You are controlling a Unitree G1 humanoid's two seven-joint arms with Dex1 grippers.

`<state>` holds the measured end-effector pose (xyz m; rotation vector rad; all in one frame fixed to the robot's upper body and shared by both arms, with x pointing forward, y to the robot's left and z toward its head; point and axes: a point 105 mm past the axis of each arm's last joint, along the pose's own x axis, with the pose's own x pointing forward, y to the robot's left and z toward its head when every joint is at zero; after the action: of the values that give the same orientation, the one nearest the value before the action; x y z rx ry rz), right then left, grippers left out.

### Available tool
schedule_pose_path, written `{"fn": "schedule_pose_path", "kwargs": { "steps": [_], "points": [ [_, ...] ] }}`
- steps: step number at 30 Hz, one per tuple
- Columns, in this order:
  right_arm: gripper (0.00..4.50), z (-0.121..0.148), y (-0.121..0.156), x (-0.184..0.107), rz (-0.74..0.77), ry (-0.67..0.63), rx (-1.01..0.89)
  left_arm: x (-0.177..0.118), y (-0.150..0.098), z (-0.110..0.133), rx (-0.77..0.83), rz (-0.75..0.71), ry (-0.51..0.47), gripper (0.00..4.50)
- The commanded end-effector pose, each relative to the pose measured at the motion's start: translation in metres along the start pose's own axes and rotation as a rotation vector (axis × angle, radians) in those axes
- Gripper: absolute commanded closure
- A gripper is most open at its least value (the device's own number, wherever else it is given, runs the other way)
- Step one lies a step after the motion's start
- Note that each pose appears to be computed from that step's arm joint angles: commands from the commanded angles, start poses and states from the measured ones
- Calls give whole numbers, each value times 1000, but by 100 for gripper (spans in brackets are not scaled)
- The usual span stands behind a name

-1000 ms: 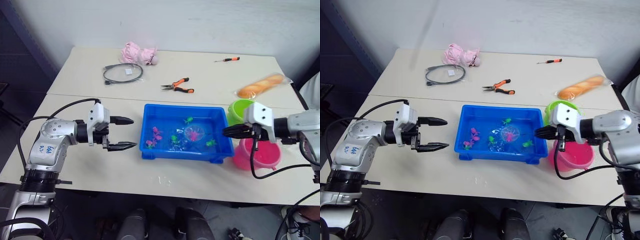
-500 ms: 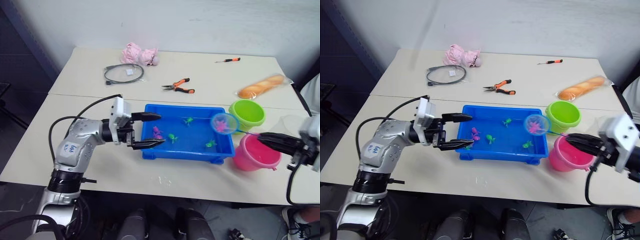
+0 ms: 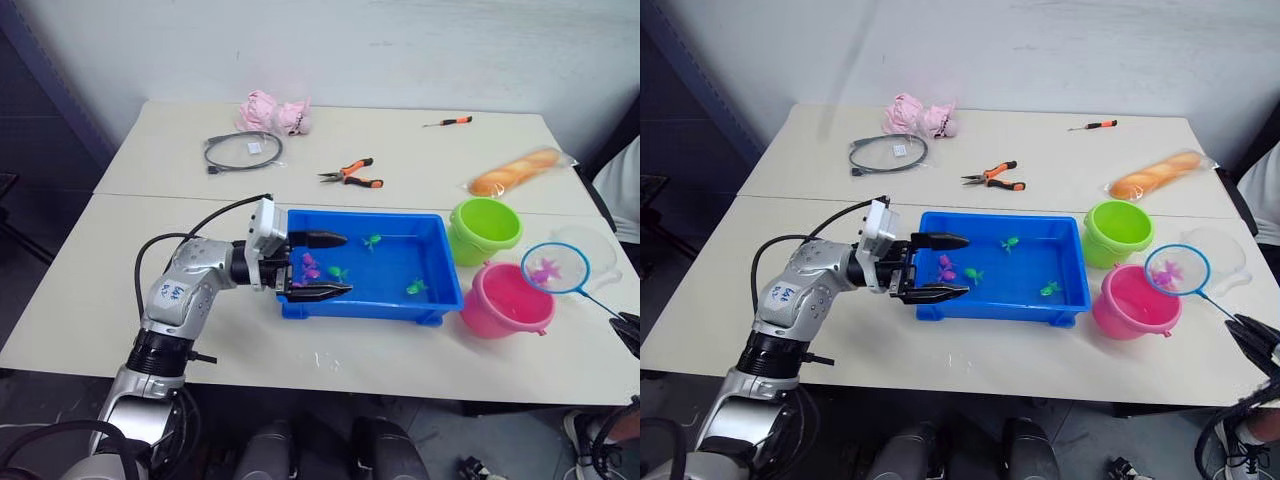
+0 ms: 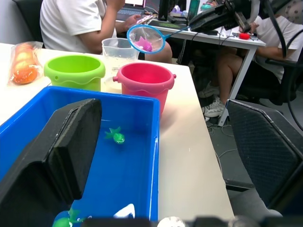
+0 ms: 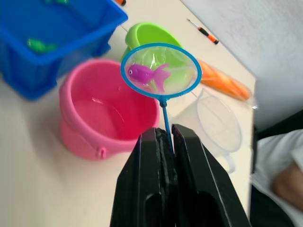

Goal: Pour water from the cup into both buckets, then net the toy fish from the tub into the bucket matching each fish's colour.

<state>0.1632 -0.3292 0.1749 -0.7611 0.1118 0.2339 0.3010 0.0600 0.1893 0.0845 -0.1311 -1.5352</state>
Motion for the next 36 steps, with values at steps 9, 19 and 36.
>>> {"fn": "schedule_pose_path", "kwargs": {
  "steps": [9, 19, 36],
  "points": [
    [450, 7, 15, 8, -162, -7, -554, 4, 4, 7, 67, 12, -15, 2],
    [450, 3, 21, 16, -203, 101, -903, 9, 3, 8, 75, 24, -31, 2],
    [450, -14, 31, 2, -215, 61, -1046, 12, 1, 6, 53, 25, -45, 2]
  ]
}}
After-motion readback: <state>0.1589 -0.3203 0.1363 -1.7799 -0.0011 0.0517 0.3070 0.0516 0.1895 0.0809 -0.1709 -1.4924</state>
